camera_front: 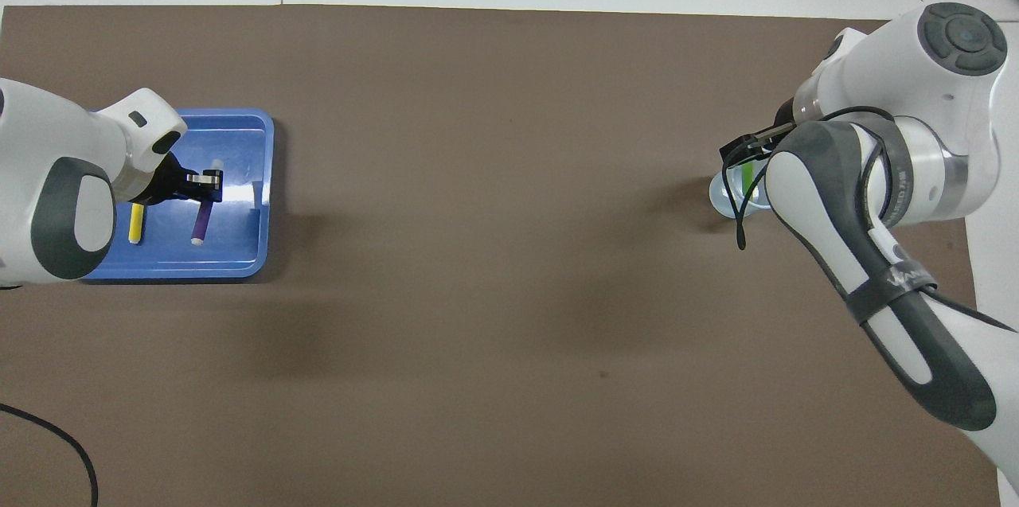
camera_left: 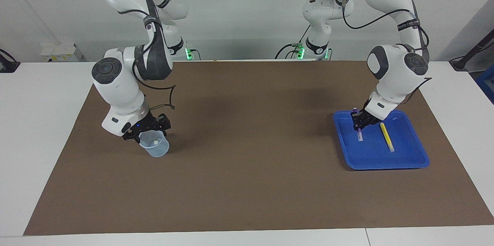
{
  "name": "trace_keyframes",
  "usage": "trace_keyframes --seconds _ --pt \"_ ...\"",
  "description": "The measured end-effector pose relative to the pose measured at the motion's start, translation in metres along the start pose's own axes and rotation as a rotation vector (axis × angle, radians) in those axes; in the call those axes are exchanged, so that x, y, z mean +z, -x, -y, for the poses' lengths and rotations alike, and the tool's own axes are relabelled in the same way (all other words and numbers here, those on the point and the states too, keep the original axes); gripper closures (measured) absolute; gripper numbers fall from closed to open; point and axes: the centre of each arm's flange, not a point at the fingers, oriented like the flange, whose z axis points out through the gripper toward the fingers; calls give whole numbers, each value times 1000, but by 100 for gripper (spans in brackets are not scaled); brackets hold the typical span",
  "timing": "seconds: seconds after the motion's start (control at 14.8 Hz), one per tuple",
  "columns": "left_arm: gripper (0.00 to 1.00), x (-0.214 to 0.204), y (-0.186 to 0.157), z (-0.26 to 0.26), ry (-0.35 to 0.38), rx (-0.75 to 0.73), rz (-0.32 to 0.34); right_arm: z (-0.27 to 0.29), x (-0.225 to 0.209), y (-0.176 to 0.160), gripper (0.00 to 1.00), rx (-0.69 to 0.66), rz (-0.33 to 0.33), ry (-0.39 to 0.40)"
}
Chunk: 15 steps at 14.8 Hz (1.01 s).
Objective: Right arm passes pens to left for tray arrangement
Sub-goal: 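Lower the purple pen into the tray and open the left gripper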
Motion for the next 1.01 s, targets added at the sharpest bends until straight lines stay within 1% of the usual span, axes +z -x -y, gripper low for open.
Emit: trace_keyframes --seconds 0.14,0.2,0.47,0.54,0.61,0.68,0.74,0.81,0.88,0.95,1.01 --pt "82 12 0 8 -28 37 13 0 6 -2 25 -1 0 -1" --pt "82 17 0 9 -35 44 16 0 8 -2 30 -1 2 -2" --pt "82 30 -6 11 -38 46 -8 -1 12 -2 33 -9 10 11" --pt "82 34 -8 12 -38 39 -21 -1 12 -2 37 -13 12 16" --pt "82 37 -10 12 -37 24 -32 -1 13 -2 44 -13 14 17" --pt "82 41 -12 12 -36 2 -44 -1 14 -2 44 -14 15 17" --pt "82 44 -14 10 -34 -27 -56 -1 15 -2 48 -14 16 17" --pt "82 47 -17 7 -31 -56 -68 -1 15 -2 48 -14 17 17" --pt "82 51 -18 3 -27 -78 -77 -1 15 -2 53 -14 17 17" --pt "82 53 -20 -1 -24 -91 -85 -1 15 -2 53 -14 17 17" --pt "82 53 -21 -3 -24 -98 -92 -1 15 -2 56 -14 17 17"
